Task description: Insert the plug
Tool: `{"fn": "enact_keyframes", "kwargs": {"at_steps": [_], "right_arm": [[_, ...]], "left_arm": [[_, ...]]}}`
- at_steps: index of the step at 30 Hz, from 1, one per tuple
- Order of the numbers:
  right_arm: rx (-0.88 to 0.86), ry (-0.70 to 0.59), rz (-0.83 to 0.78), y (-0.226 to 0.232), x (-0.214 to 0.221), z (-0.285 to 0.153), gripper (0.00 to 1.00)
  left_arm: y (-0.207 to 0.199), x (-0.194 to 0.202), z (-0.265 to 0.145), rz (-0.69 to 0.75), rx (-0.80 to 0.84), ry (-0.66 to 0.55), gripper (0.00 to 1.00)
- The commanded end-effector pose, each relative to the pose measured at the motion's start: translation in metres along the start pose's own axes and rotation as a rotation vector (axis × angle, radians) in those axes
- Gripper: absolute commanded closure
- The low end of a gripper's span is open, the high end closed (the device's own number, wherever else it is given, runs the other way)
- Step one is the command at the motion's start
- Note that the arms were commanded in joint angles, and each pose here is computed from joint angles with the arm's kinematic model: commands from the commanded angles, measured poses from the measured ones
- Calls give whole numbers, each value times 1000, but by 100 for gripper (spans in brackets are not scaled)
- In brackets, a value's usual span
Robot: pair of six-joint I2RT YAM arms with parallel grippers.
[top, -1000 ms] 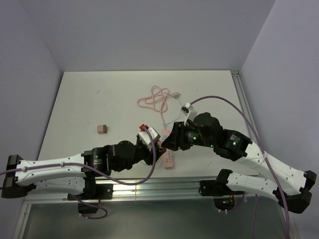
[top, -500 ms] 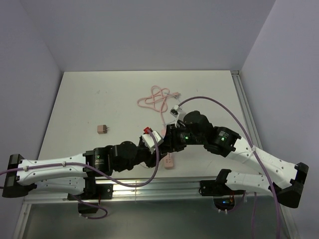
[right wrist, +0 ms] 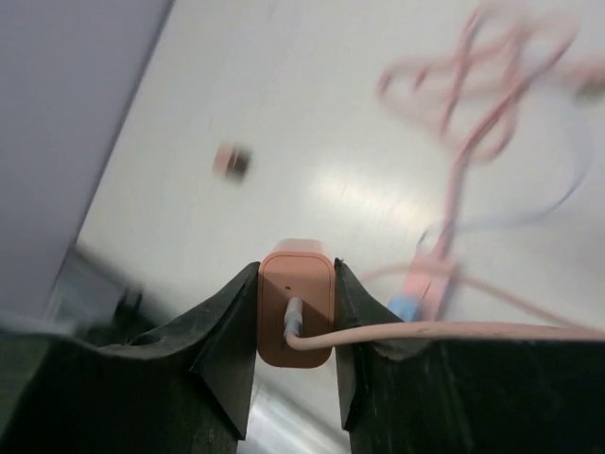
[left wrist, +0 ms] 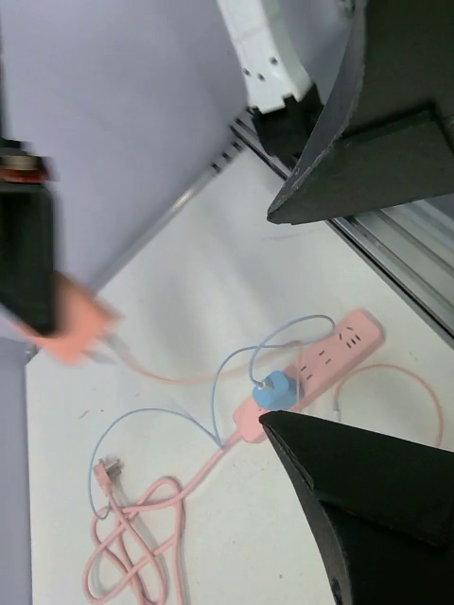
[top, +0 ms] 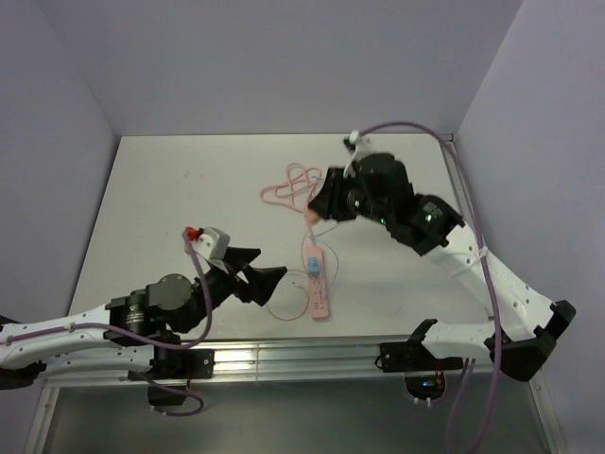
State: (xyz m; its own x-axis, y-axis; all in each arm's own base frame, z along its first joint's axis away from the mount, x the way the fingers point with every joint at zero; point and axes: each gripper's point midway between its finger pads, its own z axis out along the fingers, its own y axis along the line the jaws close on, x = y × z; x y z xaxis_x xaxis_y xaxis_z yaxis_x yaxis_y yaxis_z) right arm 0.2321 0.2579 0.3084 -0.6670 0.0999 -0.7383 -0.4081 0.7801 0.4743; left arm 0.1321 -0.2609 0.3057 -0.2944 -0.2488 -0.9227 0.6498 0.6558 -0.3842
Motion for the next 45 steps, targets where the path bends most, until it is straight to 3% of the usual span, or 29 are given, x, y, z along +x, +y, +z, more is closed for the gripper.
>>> {"fn": "enact_keyframes", "kwargs": {"at_steps": [1, 2, 6, 11, 14, 17, 22, 26, 35, 45], "right_arm": [[206, -397, -144, -20, -136, -40, 100], [314, -466, -152, -36, -159, -44, 100], [458, -685, -226, -38, -234, -93, 100], [540, -697, -327, -49, -239, -98, 100], [575, -658, -350, -65, -221, -83, 100], [535, -535, -336, -77, -182, -49, 100], [395, -193, -241, -103, -62, 28, 100], [412, -26, -224, -126, 17, 49, 100], [356, 81, -275, -90, 74, 28, 100], [25, 100, -139, -22, 111, 6, 100]], "left_arm": [[9, -12, -7, -137, -44, -61, 16], [11, -8, -9, -147, -53, -46, 16], [15, 4, -11, -172, -69, -5, 18], [21, 19, -11, -195, -79, 5, 19], [25, 24, -9, -210, -98, 2, 19], [23, 30, -5, -219, -108, 18, 20], [29, 49, 1, -246, -203, 91, 23], [32, 72, 5, -263, -271, 174, 24], [48, 111, 1, -434, -370, 249, 27], [72, 130, 15, -534, -371, 331, 29]]}}
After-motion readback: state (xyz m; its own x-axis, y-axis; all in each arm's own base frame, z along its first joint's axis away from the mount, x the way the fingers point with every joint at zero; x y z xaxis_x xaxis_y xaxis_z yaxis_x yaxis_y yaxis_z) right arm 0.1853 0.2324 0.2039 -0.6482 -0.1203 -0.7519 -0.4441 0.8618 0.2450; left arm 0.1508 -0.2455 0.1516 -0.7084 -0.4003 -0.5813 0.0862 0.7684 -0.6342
